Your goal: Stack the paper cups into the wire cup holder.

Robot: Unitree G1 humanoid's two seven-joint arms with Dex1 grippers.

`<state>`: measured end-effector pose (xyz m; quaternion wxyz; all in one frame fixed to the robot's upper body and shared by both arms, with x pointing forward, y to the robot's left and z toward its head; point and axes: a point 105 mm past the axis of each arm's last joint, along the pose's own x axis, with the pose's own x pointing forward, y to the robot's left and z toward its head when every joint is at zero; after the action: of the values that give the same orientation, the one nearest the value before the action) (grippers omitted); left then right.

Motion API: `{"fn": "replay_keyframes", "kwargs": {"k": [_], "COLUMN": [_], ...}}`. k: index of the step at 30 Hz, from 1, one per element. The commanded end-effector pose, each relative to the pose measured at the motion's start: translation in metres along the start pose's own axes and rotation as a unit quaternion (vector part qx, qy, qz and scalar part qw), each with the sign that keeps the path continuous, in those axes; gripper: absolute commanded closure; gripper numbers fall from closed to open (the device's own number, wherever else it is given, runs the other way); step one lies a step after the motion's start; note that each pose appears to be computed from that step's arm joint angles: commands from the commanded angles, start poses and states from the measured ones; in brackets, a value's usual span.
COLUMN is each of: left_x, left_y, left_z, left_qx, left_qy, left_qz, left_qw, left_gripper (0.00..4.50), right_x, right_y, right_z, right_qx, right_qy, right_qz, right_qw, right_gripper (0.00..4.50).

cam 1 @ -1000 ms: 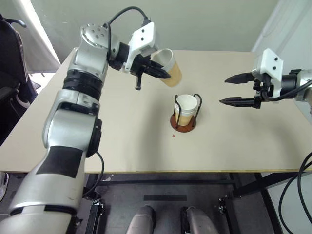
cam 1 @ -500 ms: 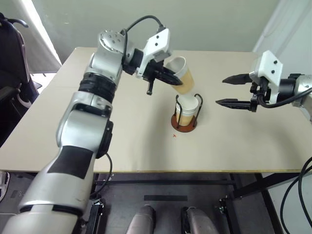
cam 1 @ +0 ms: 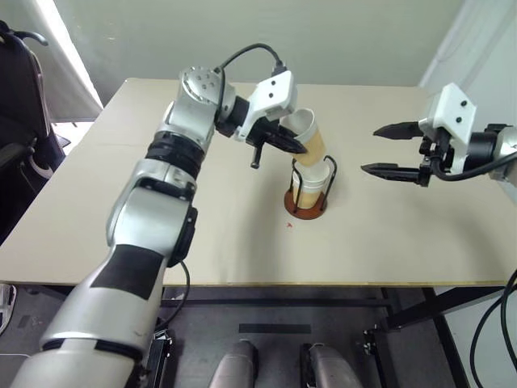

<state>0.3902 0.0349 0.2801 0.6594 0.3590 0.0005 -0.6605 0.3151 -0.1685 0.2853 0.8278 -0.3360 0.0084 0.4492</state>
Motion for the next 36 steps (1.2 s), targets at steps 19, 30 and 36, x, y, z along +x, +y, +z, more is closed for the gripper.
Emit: {"fn": "replay_keyframes", "kwargs": {"k": [19, 30, 36], "left_x": [0.008, 0.010, 0.009], "left_y": [-0.003, -0.002, 0.001], "left_z": [-0.008, -0.008, -0.006], "left_qx": [0.001, 0.002, 0.004], "left_qy": [0.003, 0.010, 0.009], "left_qz": [0.000, 0.003, 0.012], "left_qw": [1.000, 1.000, 1.000], "left_gripper": [4.47, 3.86, 1.75], "right_x": [-0.011, -0.012, -0.013], "right_y": [-0.003, -0.004, -0.006], "right_z": [0.010, 0.007, 0.006], "right_qx": [-0.017, -0.014, -0.013], "right_qy": [-0.011, -0.006, -0.005], "right_qz": [-0.028, -0.034, -0.035], "right_qw": [0.999, 0.999, 0.999], "right_gripper": [1.10, 1.10, 1.10]}}
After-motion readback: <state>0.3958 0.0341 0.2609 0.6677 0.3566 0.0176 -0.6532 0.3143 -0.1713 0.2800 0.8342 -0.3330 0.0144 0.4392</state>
